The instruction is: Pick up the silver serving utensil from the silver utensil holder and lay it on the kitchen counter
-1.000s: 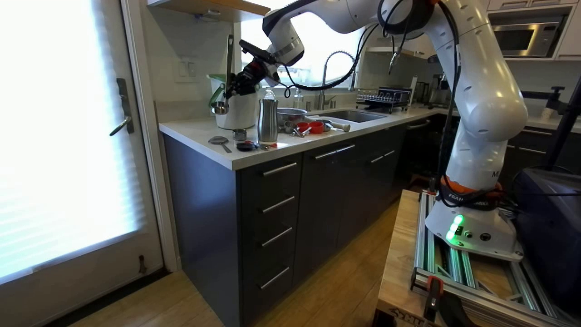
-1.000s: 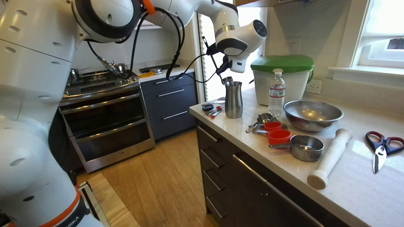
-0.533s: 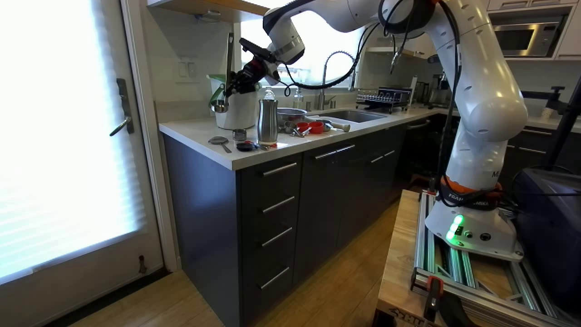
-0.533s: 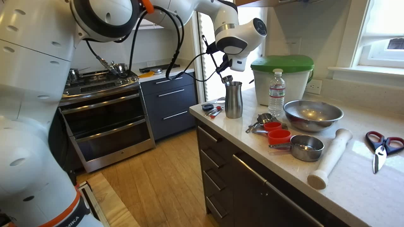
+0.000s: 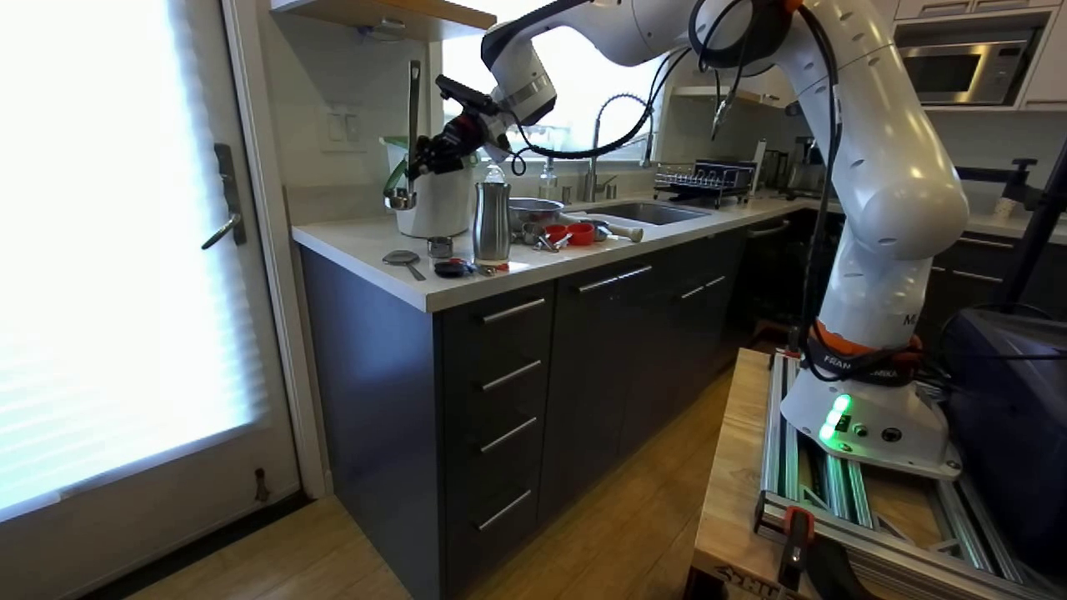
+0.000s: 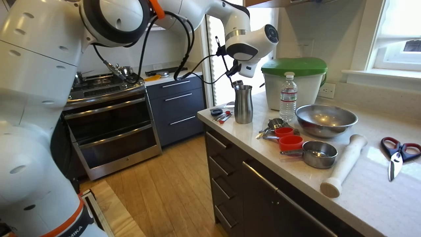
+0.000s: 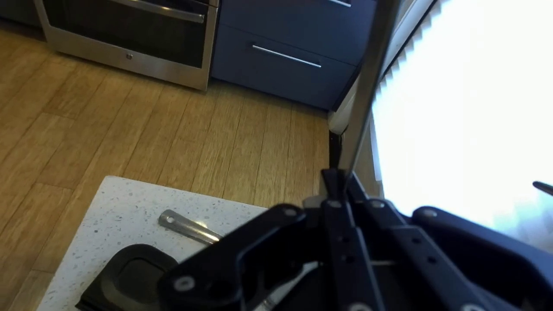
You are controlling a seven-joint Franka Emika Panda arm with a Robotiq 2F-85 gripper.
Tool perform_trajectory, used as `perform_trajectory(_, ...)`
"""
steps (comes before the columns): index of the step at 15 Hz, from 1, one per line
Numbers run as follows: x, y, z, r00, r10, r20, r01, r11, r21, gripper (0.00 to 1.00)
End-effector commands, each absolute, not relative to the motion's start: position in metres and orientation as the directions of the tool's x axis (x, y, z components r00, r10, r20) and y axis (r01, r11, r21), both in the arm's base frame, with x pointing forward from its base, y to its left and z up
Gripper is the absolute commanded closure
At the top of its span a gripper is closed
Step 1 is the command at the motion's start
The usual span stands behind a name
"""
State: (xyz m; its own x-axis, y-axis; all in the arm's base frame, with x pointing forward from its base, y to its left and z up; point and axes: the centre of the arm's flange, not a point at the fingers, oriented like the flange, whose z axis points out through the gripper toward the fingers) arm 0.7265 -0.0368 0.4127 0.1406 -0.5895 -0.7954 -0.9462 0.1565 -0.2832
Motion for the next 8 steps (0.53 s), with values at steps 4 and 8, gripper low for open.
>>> perform_trajectory(4, 0.757, -0.042, 0.391, -0.025, -0.555, -0.832, -0.918, 0.343, -0.201, 0.99)
perform_trajectory(8, 0.763, -0.043, 0.385, -0.123, -0.533, -0.837, -0.894, 0.425, -0.14, 0.99)
